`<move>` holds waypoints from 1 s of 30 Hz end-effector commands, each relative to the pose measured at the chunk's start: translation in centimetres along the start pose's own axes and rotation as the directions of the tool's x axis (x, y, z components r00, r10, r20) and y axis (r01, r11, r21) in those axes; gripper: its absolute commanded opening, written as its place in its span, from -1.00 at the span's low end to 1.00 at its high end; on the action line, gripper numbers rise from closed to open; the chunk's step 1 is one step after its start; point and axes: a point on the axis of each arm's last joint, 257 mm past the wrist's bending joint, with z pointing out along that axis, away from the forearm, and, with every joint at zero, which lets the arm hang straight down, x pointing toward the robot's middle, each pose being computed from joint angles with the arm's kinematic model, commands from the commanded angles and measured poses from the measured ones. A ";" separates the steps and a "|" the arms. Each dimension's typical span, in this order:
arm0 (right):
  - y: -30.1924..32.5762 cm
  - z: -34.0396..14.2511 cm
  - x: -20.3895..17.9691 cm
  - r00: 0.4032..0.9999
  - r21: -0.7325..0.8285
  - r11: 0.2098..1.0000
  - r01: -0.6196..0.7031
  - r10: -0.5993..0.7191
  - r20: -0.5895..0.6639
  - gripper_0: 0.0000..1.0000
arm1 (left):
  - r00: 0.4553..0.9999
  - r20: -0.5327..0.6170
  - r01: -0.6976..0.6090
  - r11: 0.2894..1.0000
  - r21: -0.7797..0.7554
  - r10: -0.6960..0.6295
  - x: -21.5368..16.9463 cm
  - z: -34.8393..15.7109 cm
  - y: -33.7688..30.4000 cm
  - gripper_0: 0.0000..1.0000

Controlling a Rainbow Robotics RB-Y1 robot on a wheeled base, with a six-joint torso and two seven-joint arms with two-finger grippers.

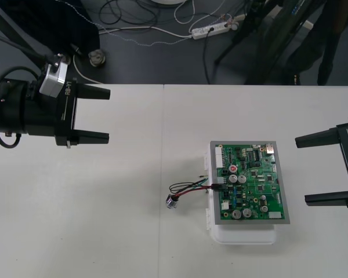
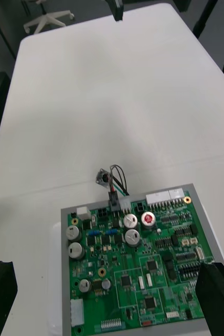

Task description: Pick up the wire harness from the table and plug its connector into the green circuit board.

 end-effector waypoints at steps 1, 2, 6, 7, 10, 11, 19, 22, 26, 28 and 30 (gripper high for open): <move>0.8 0.2 -2.6 0.993 0.017 0.998 0.067 -0.068 0.098 1.00 | 1.000 -0.002 -0.022 0.998 0.064 0.023 -0.4 -0.9 -1.7 1.00; 0.8 0.3 -3.0 0.991 0.018 0.997 0.071 -0.072 0.110 1.00 | 1.000 -0.005 -0.016 0.997 0.070 0.016 -0.4 -1.0 -1.8 1.00; 1.5 1.3 -4.6 0.980 0.025 0.996 0.084 -0.087 0.180 1.00 | 1.000 0.006 -0.005 0.996 0.087 0.005 -0.8 -1.3 -2.2 1.00; 1.5 1.4 -4.9 0.977 0.028 0.996 0.085 -0.089 0.196 1.00 | 1.000 0.004 -0.008 0.996 0.093 0.008 -0.8 -1.5 -2.4 1.00; 1.5 1.6 -5.5 0.972 0.032 0.996 0.089 -0.094 0.216 1.00 | 1.000 0.000 -0.011 0.994 0.106 0.011 -0.9 -1.8 -2.7 1.00; 1.6 1.7 -5.6 0.970 0.031 0.995 0.092 -0.097 0.221 1.00 | 1.000 -0.002 -0.014 0.993 0.116 0.014 -0.9 -2.0 -3.0 1.00; 2.3 2.3 -6.1 0.965 0.012 0.995 0.102 -0.102 0.241 1.00 | 1.000 0.007 0.002 0.984 0.177 -0.004 -0.8 -2.9 -4.8 1.00; 2.3 2.3 -6.2 0.966 0.011 0.994 0.106 -0.105 0.238 1.00 | 1.000 0.023 0.009 0.984 0.178 -0.014 -0.9 -3.1 -5.1 1.00; 2.2 2.2 -6.2 0.967 0.012 0.994 0.109 -0.108 0.231 1.00 | 0.999 0.028 0.013 0.983 0.182 -0.018 -0.9 -3.1 -5.4 1.00; 2.2 2.1 -6.2 0.967 0.014 0.994 0.112 -0.112 0.228 1.00 | 0.999 0.029 0.011 0.982 0.189 -0.017 -0.9 -3.0 -5.8 1.00; 2.2 2.1 -6.2 0.967 0.013 0.993 0.119 -0.118 0.226 1.00 | 0.999 0.028 0.013 0.982 0.191 -0.019 -0.9 -3.0 -6.0 1.00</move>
